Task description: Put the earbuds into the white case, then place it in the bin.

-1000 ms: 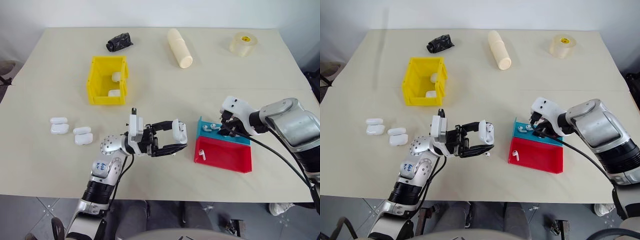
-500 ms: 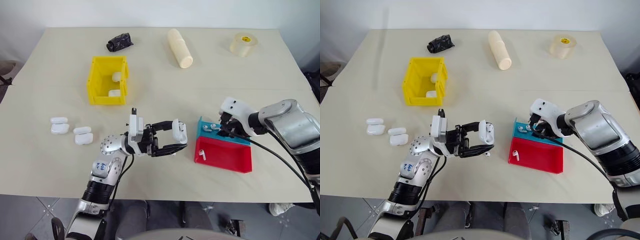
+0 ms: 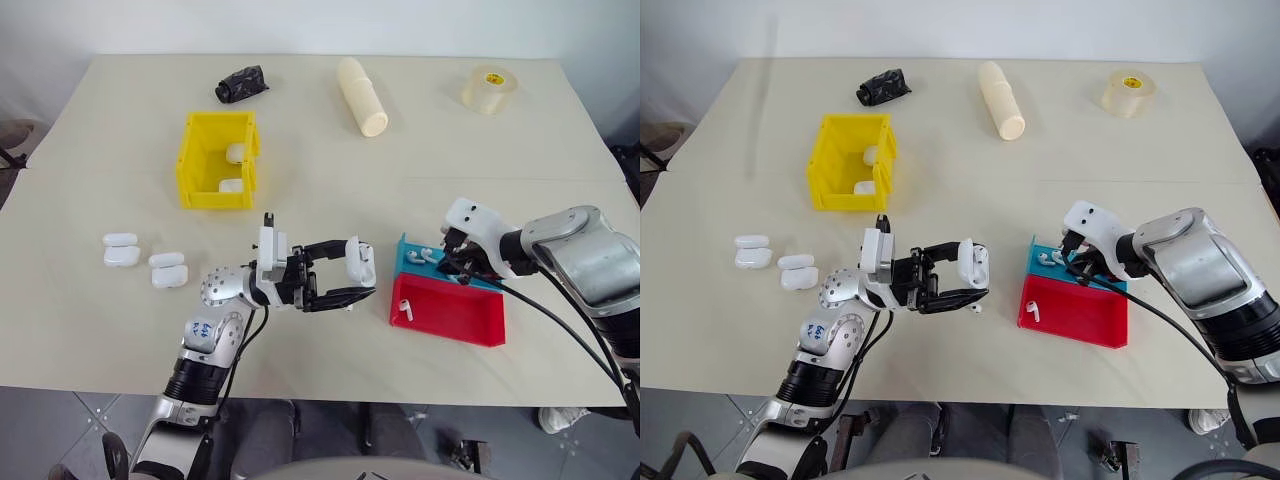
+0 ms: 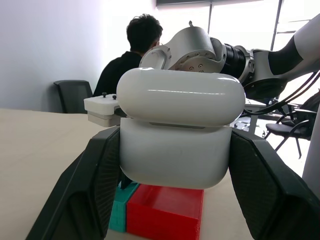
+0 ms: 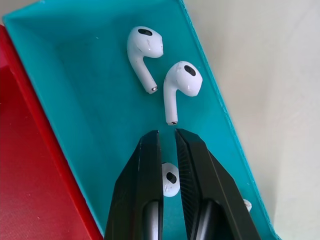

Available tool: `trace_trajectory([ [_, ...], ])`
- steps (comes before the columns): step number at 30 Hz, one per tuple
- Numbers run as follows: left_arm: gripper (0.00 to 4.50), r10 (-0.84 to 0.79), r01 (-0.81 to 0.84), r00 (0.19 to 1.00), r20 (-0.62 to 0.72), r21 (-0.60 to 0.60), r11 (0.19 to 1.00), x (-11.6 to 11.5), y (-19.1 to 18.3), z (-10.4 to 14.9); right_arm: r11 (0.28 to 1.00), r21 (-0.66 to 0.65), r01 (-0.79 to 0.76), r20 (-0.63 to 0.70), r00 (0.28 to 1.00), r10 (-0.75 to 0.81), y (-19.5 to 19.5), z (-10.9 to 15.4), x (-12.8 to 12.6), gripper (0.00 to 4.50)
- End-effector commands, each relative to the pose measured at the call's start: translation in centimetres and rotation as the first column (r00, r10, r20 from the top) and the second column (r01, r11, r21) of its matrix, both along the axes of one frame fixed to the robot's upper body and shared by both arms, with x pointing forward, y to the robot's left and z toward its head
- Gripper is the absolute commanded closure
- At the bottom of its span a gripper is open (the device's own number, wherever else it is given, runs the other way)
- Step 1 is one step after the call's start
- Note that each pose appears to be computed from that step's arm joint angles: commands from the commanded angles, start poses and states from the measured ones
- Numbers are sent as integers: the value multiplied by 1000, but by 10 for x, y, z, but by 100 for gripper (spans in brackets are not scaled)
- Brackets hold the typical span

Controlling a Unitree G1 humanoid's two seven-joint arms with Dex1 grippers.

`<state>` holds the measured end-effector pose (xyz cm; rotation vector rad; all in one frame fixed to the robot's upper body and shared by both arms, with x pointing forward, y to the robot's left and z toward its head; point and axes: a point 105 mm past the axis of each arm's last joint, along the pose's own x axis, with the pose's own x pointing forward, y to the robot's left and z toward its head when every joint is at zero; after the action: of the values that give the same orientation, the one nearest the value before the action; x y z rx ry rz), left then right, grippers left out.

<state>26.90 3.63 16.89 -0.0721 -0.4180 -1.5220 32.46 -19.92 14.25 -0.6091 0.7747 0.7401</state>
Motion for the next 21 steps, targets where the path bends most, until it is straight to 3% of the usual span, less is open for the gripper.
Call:
trace_trajectory([
  [1, 167, -13, 14, 999, 31, -24, 1000, -3, 0, 8, 1000, 1, 8, 43, 999, -8, -5, 15, 1, 361],
  [3, 167, -15, 15, 999, 30, -24, 1000, -4, 0, 8, 1000, 10, 6, 45, 999, -7, -4, 18, 1, 317],
  [7, 167, -12, 13, 999, 29, -23, 1000, -3, 0, 8, 999, 49, -1, 51, 999, -1, 5, 22, 5, 186],
  [21, 167, -3, 4, 1000, 30, -25, 1000, -4, 1, 9, 999, 46, -12, 79, 997, 8, 23, 18, 21, 186],
])
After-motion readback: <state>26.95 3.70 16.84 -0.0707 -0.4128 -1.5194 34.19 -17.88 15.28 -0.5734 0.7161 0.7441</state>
